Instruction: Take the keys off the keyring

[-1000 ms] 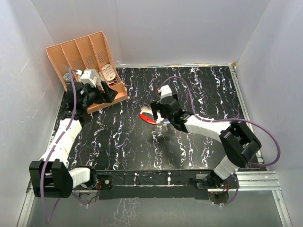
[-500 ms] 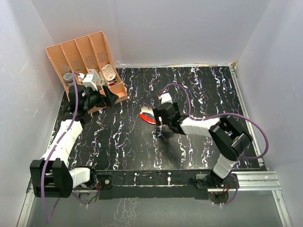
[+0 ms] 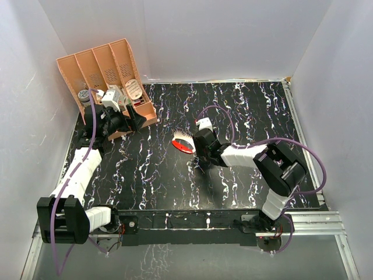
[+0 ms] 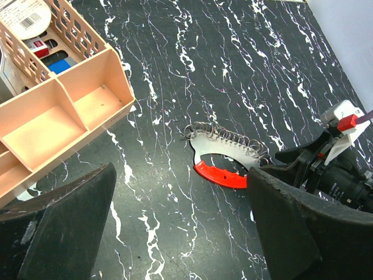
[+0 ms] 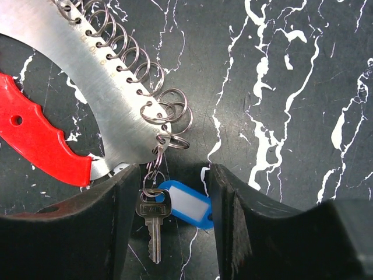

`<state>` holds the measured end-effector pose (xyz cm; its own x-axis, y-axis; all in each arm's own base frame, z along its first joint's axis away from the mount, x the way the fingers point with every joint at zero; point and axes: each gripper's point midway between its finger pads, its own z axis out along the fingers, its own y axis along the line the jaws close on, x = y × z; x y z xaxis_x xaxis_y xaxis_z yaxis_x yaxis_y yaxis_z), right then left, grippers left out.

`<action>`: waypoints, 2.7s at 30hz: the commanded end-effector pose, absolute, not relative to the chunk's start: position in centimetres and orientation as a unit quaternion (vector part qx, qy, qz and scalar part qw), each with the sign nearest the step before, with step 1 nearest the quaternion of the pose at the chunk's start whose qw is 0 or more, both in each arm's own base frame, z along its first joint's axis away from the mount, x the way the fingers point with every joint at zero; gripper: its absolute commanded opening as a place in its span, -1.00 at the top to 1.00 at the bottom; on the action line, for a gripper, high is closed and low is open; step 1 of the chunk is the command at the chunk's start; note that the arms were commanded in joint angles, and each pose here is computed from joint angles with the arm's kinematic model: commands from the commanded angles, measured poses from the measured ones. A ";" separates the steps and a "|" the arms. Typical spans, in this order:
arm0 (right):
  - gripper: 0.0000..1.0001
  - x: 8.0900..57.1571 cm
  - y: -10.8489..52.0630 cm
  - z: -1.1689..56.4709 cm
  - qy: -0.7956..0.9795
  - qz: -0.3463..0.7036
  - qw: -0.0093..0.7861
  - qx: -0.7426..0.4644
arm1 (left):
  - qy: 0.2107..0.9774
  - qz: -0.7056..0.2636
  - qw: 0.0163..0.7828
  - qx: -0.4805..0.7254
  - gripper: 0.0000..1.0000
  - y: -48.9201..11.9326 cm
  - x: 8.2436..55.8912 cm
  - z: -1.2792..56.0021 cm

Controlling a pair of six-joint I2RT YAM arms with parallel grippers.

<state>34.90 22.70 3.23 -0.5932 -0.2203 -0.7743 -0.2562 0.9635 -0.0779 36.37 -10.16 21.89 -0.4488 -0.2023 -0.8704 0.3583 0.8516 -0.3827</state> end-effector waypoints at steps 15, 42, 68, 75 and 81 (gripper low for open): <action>0.34 36.9 24.0 3.8 0.884 0.025 0.451 -0.123 | 0.802 -0.282 0.523 0.057 -0.85 -10.6 36.3 22.0; 1.00 39.2 24.7 12.7 0.834 0.025 0.530 -0.148 | 0.783 -0.307 0.538 0.059 -0.82 -11.3 37.9 25.1; 1.00 34.8 25.5 32.8 0.704 0.132 0.670 -0.196 | 0.734 -0.372 0.551 0.141 0.95 -14.0 38.7 31.7; 1.00 33.3 26.8 34.7 0.681 0.143 0.678 -0.235 | 0.722 -0.363 0.564 0.168 0.87 -14.1 37.9 33.3; 1.00 32.7 28.2 35.3 0.677 0.161 0.671 -0.257 | 0.693 -0.399 0.573 0.179 0.99 -15.4 35.8 34.5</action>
<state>33.13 27.22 29.81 -0.0751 -0.2083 -0.9752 -0.5373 0.8323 -0.1364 38.25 -14.15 31.64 -0.3470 -0.1904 -0.9183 0.6263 0.6819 -0.3780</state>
